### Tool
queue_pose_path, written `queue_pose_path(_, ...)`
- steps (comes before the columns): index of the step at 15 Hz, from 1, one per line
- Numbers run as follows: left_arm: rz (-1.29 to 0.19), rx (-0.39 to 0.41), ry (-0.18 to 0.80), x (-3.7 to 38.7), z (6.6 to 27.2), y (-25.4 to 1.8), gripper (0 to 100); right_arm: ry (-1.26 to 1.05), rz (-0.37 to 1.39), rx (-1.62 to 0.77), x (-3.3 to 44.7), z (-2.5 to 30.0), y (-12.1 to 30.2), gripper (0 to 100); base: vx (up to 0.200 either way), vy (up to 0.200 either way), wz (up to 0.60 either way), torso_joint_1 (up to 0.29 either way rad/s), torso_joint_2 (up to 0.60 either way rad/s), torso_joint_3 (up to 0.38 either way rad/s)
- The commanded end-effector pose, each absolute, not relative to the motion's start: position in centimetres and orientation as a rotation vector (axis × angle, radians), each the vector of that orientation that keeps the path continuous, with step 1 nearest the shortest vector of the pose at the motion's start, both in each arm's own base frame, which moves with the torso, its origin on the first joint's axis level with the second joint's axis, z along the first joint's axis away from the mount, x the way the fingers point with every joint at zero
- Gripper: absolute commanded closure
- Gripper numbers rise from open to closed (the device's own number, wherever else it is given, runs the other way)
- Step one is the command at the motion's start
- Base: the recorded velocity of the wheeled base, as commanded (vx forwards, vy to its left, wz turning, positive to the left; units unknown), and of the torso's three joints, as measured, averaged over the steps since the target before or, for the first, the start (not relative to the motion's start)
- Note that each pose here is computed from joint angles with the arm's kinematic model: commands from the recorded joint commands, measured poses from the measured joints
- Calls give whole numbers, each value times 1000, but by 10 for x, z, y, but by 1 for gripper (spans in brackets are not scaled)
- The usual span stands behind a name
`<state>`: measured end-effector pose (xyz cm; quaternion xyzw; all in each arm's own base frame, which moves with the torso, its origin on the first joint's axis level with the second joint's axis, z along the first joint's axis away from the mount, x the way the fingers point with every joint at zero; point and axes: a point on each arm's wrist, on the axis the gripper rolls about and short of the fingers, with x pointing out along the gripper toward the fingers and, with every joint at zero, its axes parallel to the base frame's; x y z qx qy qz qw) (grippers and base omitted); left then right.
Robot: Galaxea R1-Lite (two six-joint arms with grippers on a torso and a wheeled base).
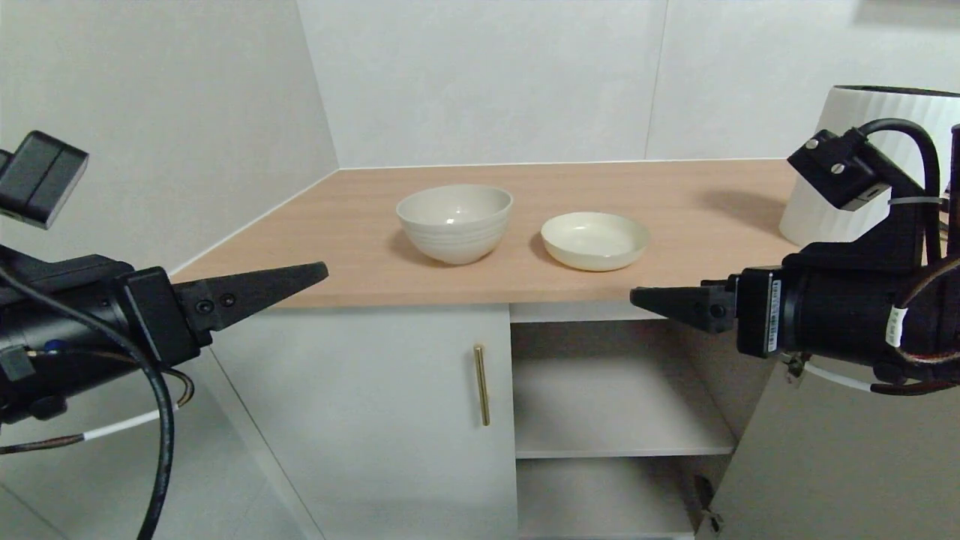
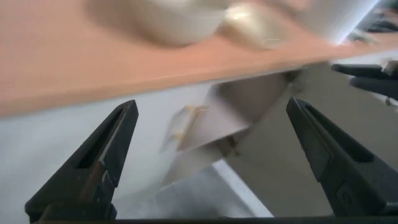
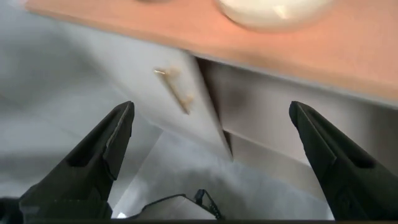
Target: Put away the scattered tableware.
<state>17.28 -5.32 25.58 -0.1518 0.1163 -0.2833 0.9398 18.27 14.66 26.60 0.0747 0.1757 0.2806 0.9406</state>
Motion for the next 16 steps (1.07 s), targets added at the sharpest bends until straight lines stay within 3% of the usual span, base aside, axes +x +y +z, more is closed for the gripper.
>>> queue_pose_path(1,-617,-304,271,173,263,-64,0,361,572,140,185,264,148,0,0,0,0,139,-510,-305)
queue_pose_path(4,-610,-305,305,180,269,-67,0,364,571,131,187,263,149,0,0,0,0,172,-470,-300)
queue_pose_path(5,-600,-306,361,200,282,-74,0,360,571,133,191,261,152,0,0,0,0,178,-491,-305)
queue_pose_path(11,-490,-295,452,230,275,-81,0,363,538,121,218,248,166,0,0,0,0,110,-277,-172)
queue_pose_path(13,-444,-341,484,236,276,-83,0,361,478,139,234,251,168,0,0,0,0,0,0,0)
queue_pose_path(14,-335,-452,539,252,278,-89,0,385,388,189,249,250,170,0,0,0,0,0,0,0)
queue_pose_path(16,-209,-511,614,275,269,-98,0,427,284,208,263,250,171,0,0,0,0,0,0,0)
